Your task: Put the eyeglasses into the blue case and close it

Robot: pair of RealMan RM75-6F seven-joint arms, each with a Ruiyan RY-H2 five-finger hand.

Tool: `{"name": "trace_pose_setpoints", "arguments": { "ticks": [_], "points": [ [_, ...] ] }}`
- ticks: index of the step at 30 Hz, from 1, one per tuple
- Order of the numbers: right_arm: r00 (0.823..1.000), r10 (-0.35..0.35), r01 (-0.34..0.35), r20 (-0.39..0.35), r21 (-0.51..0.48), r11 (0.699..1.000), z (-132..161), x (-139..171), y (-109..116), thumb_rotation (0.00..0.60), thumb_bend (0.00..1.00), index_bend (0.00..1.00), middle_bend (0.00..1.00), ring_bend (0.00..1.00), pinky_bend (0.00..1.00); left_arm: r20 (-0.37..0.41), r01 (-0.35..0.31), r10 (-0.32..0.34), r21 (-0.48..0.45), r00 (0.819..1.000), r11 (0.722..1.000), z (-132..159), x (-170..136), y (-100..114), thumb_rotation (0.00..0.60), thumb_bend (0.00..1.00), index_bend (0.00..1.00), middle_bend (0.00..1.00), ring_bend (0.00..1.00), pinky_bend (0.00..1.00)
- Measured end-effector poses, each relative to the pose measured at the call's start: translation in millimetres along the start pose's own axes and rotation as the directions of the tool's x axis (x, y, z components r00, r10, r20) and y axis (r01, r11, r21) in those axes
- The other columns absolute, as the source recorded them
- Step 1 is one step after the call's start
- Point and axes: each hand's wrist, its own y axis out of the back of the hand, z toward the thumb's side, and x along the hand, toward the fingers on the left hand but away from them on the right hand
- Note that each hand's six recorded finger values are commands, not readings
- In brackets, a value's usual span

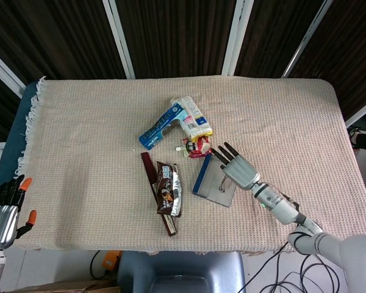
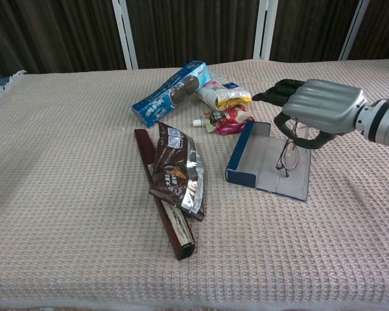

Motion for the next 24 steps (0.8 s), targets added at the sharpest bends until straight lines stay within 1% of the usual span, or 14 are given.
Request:
{"name": "trace_pose_setpoints", "arguments": {
  "ticks": [4,8,12,18,24],
  "points": [
    [1.0,-0.003,0.003,0.007,-0.028,1.0,12.7,-11.2,4.8,0.6,0.66,0.73,0.1,0.0,0.0,-0.001,-0.002,0.002,-0.003,1.0,1.0,-1.1,-0.7,0.9,0.6,0.41,0.0,0.0,0.0,0.08],
    [1.0,0.01,-0.009,0.018,-0.062,0.998,25.1,-21.8,5.5,0.6,0.66,0.72,0.1,0.0,0.0,0.002,0.0,0.0,-0.003,1.0,1.0,-1.3,-1.1,0.7,0.6,0.42,0.0,0.0,0.0,0.08],
    [1.0,0.008,-0.008,0.009,-0.085,0.996,42.1,-31.5,9.6,0.6,0.66,0.72,0.1,0.0,0.0,0.005,0.001,-0.001,-0.004,1.0,1.0,-1.3,-1.6,0.9,0.6,0.41,0.0,0.0,0.0,0.08],
    [1.0,-0.013,0.012,-0.012,-0.082,0.997,55.6,-36.1,17.0,0.6,0.66,0.71,0.1,0.0,0.0,0.004,-0.003,0.003,-0.009,1.0,1.0,-2.9,-2.6,2.4,0.6,0.41,0.0,0.0,0.0,0.08],
    [1.0,-0.022,0.021,-0.019,-0.064,0.998,58.6,-37.1,20.3,0.6,0.66,0.68,0.1,0.0,0.0,0.007,-0.005,0.005,-0.012,1.0,1.0,-3.2,-3.9,3.2,0.6,0.41,0.0,0.0,0.0,0.08]
  ]
}}
